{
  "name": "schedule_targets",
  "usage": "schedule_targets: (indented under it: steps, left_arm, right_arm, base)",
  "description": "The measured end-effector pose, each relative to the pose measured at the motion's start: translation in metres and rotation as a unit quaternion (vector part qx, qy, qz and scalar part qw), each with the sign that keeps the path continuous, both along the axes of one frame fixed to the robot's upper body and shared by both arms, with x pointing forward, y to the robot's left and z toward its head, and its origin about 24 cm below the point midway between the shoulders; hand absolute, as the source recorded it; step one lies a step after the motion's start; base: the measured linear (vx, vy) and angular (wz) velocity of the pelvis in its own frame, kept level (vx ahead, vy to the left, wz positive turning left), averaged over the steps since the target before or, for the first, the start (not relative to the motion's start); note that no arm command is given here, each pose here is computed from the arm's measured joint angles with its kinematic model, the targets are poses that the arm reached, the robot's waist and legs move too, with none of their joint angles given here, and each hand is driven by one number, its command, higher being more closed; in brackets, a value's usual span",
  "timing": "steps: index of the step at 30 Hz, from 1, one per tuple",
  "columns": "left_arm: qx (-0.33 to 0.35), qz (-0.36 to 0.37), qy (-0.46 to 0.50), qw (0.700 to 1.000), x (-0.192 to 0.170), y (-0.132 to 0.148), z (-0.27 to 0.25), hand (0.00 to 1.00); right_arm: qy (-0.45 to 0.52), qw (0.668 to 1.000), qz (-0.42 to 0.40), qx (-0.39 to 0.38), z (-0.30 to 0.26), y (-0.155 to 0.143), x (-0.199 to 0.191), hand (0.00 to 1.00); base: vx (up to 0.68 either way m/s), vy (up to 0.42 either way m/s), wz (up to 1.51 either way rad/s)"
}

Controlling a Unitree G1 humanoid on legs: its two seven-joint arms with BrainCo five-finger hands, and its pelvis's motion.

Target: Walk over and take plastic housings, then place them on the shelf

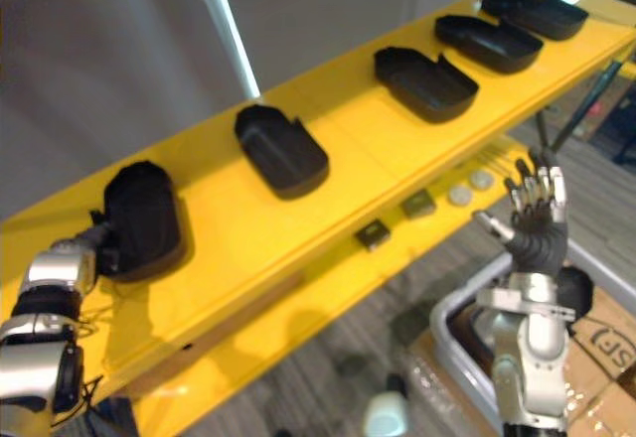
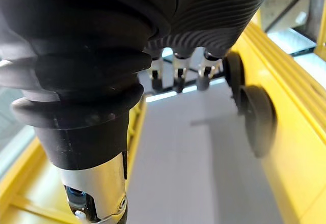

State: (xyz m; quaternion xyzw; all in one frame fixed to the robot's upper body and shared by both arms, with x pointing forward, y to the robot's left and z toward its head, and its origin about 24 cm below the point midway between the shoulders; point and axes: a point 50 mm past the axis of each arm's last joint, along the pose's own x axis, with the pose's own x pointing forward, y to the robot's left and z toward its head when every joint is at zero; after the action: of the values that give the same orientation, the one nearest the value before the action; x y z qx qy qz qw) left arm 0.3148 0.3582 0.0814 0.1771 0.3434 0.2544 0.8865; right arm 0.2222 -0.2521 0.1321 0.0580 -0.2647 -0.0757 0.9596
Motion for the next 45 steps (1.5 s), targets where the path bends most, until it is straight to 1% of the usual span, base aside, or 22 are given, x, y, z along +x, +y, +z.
schedule_targets:
  steps: [3, 10, 15, 16, 21, 25, 26, 30, 38, 42, 44, 45]
  left_arm:
    - [0.0, -0.001, -0.002, 1.0, 0.0, 0.0, 0.0, 1.0]
    - [0.002, 0.007, -0.006, 1.0, 0.001, 0.0, 0.0, 1.0]
    - [0.007, 0.031, -0.025, 0.999, 0.001, 0.0, 0.002, 1.0]
    - [-0.007, 0.042, -0.035, 0.998, 0.0, 0.001, 0.002, 1.0]
    - [-0.01, 0.054, -0.032, 0.998, -0.002, 0.004, -0.001, 1.0]
    - [-0.014, 0.056, -0.029, 0.998, -0.004, 0.006, -0.004, 1.0]
    - [-0.018, 0.05, -0.03, 0.998, -0.003, 0.005, -0.004, 0.0]
    - [-0.032, 0.035, -0.026, 0.999, -0.003, 0.004, -0.007, 0.0]
    - [-0.033, 0.025, -0.031, 0.999, -0.002, 0.003, -0.006, 0.0]
    - [-0.015, 0.036, -0.032, 0.999, -0.005, 0.011, 0.0, 0.0]
    - [0.017, 0.051, -0.031, 0.998, -0.009, 0.021, 0.008, 0.0]
    - [0.046, 0.066, -0.03, 0.996, -0.012, 0.028, 0.014, 0.0]
  right_arm:
    - [0.004, 1.0, 0.005, 0.006, -0.002, 0.005, 0.002, 0.0]
    - [0.006, 1.0, 0.003, 0.009, -0.002, 0.004, 0.002, 0.0]
    - [0.009, 1.0, 0.0, 0.018, -0.002, 0.0, 0.001, 0.0]
    - [0.012, 1.0, -0.001, 0.023, -0.001, -0.004, 0.001, 0.0]
    - [0.01, 1.0, 0.0, 0.012, 0.002, -0.009, 0.0, 0.0]
    - [0.007, 1.0, 0.017, 0.006, 0.006, -0.01, 0.0, 0.0]
    - [0.006, 1.0, 0.021, 0.001, 0.007, -0.01, 0.0, 0.0]
    - [0.004, 0.999, 0.032, -0.007, 0.007, -0.01, 0.0, 0.0]
    - [0.003, 1.0, 0.028, -0.008, 0.008, -0.012, -0.001, 0.0]
    - [0.003, 1.0, 0.029, -0.008, 0.008, -0.012, -0.001, 0.0]
    - [0.004, 1.0, 0.029, -0.008, 0.008, -0.012, -0.001, 0.0]
    - [0.003, 0.999, 0.031, -0.006, 0.007, -0.012, -0.001, 0.0]
  base:
    - [0.01, 0.002, 0.05]
    - [0.0, 0.0, 0.0]
    - [-0.01, -0.001, -0.01]
    - [-0.02, -0.002, -0.09]
    - [0.0, 0.002, -0.08]
    - [-0.01, 0.003, -0.06]
    - [0.0, 0.0, 0.0]
    - [-0.02, 0.005, -0.08]
    - [0.0, 0.001, 0.0]
    - [0.0, 0.0, 0.0]
    - [0.0, 0.0, 0.0]
    - [0.0, 0.0, 0.0]
